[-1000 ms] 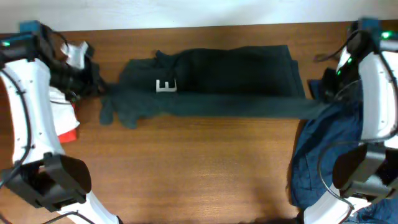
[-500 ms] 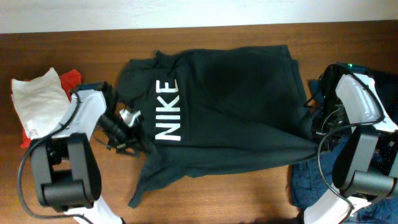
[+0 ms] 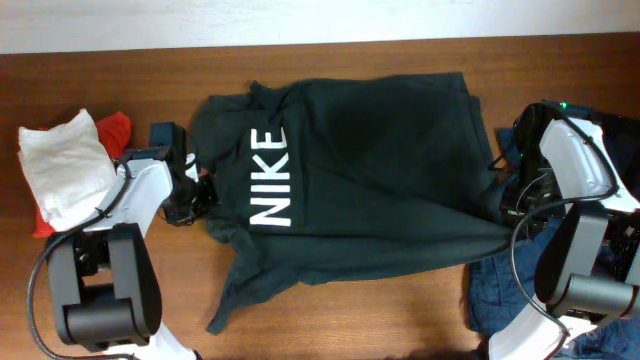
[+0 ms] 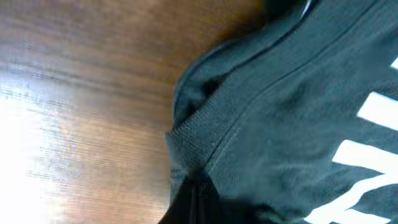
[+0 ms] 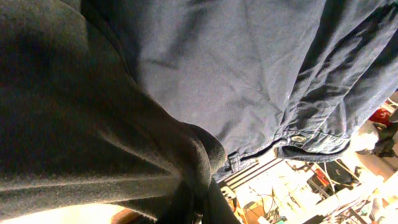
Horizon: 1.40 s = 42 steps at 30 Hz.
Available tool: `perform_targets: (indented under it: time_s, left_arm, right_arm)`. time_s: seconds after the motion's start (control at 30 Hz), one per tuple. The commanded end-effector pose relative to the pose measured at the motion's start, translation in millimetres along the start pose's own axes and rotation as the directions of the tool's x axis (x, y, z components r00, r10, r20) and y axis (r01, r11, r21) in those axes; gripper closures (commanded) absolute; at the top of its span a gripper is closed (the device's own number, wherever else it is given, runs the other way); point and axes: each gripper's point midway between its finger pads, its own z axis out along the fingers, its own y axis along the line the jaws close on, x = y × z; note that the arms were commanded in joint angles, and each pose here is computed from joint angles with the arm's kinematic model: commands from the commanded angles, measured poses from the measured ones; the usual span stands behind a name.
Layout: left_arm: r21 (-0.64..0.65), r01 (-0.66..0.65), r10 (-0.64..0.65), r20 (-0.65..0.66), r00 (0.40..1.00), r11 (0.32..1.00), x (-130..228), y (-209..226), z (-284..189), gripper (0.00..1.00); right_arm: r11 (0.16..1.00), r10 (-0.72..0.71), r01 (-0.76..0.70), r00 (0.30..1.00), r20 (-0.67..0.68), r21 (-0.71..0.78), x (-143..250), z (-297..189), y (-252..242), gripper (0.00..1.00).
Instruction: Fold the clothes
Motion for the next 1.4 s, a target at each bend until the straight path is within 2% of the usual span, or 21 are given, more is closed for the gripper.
perform_targets:
  time_s: [0.0,0.07,0.17,0.2,0.23,0.27,0.37,0.47,0.53,0.57,0.73,0.87,0.9,0.93,0.97,1.0,1.13,1.17,1.27,1.33,1.37]
  left_arm:
    - [-0.061,-0.002,0.004,0.033,0.999,0.998,-12,17,-3,1.0]
    - [-0.1,0.064,-0.054,0.104,0.993,0.993,-41,41,-28,1.0]
    - [-0.07,0.116,-0.095,0.242,0.966,0.991,-87,56,-71,0.99]
    - [-0.063,0.115,-0.095,0.259,0.961,0.991,-92,55,-77,0.67]
    - [-0.07,0.108,-0.089,0.227,0.97,0.992,-84,52,-74,0.31]
    - [-0.081,0.1,-0.084,0.18,0.98,0.992,-73,50,-71,0.25]
    - [-0.096,0.053,-0.054,-0.016,0.998,0.994,-24,33,-64,0.21]
    - [-0.087,0.054,-0.071,-0.2,0.977,0.995,30,13,-48,0.23]
    - [-0.087,0.09,-0.109,-0.232,0.967,0.992,47,8,-27,0.31]
    - [-0.061,0.099,-0.111,-0.249,0.962,0.993,58,2,-12,0.43]
    - [0.111,0.08,-0.057,-0.195,0.979,0.991,65,-30,34,0.45]
    - [0.124,0.089,-0.067,-0.171,0.983,0.988,61,-35,36,0.45]
    - [0.126,0.088,-0.066,-0.166,0.984,0.988,59,-35,36,0.53]
    - [0.124,0.087,-0.066,-0.165,0.984,0.988,59,-35,37,0.69]
    - [0.123,0.09,-0.069,-0.166,0.984,0.988,59,-35,37,0.78]
    - [0.119,0.088,-0.068,-0.163,0.984,0.989,59,-35,37,0.83]
    - [0.083,0.099,-0.086,-0.156,0.984,0.992,61,-27,42,0.83]
    - [0.059,0.095,-0.086,-0.142,0.986,0.994,59,-23,43,1.0]
    - [-0.003,0.096,-0.096,-0.116,0.989,0.995,52,-3,33,1.0]
    - [0.006,0.084,-0.083,-0.12,0.989,0.996,52,18,-26,1.0]
    - [0.004,0.093,-0.091,-0.135,0.987,0.996,59,26,-48,1.0]
  right_arm:
    - [1.0,0.019,-0.019,1.0,0.006,0.012,0,-1,-5,0.96]
    - [1.0,0.019,-0.019,1.0,0.006,0.012,0,-1,-5,0.96]
    - [1.0,0.019,-0.019,1.0,0.007,0.012,0,-1,-5,0.96]
    - [1.0,0.02,-0.02,1.0,0.01,0.011,0,-1,-5,0.96]
    - [1.0,0.02,-0.02,1.0,0.012,0.007,-1,-1,-4,0.96]
    - [1.0,0.021,-0.021,1.0,0.013,0.002,-1,-1,-3,0.96]
    - [1.0,0.024,-0.024,0.999,0.024,-0.002,-4,-1,-2,0.96]
    - [1.0,0.024,-0.024,0.999,0.024,-0.005,-4,-1,-1,0.96]
    - [1.0,0.025,-0.025,0.999,0.024,-0.005,-4,-1,-1,0.96]
    - [1.0,0.024,-0.024,0.999,0.024,-0.005,-4,-1,-1,0.96]
    - [1.0,0.024,-0.024,0.999,0.024,-0.005,-4,-1,-1,0.96]
    - [1.0,0.024,-0.024,0.999,0.024,-0.005,-4,-1,-1,0.96]
    - [1.0,0.024,-0.024,0.999,0.024,-0.005,-4,-1,-1,0.96]
    - [1.0,0.024,-0.024,0.999,0.024,-0.005,-4,-1,-1,0.96]
    - [1.0,0.024,-0.024,0.999,0.024,-0.005,-4,-1,-1,0.96]
    - [1.0,0.024,-0.024,0.999,0.023,-0.005,-4,-1,-1,0.96]
    - [1.0,0.024,-0.024,0.999,0.023,-0.005,-4,-1,-1,0.96]
    - [1.0,0.024,-0.024,0.999,0.023,-0.005,-4,-1,-1,0.96]
    - [1.0,0.02,-0.02,1.0,0.02,-0.015,-4,-1,0,0.96]
    - [0.987,-0.051,0.053,0.999,0.018,-0.153,1,-7,22,0.96]
    - [0.984,-0.046,0.051,0.998,0.03,-0.169,2,-10,23,0.96]
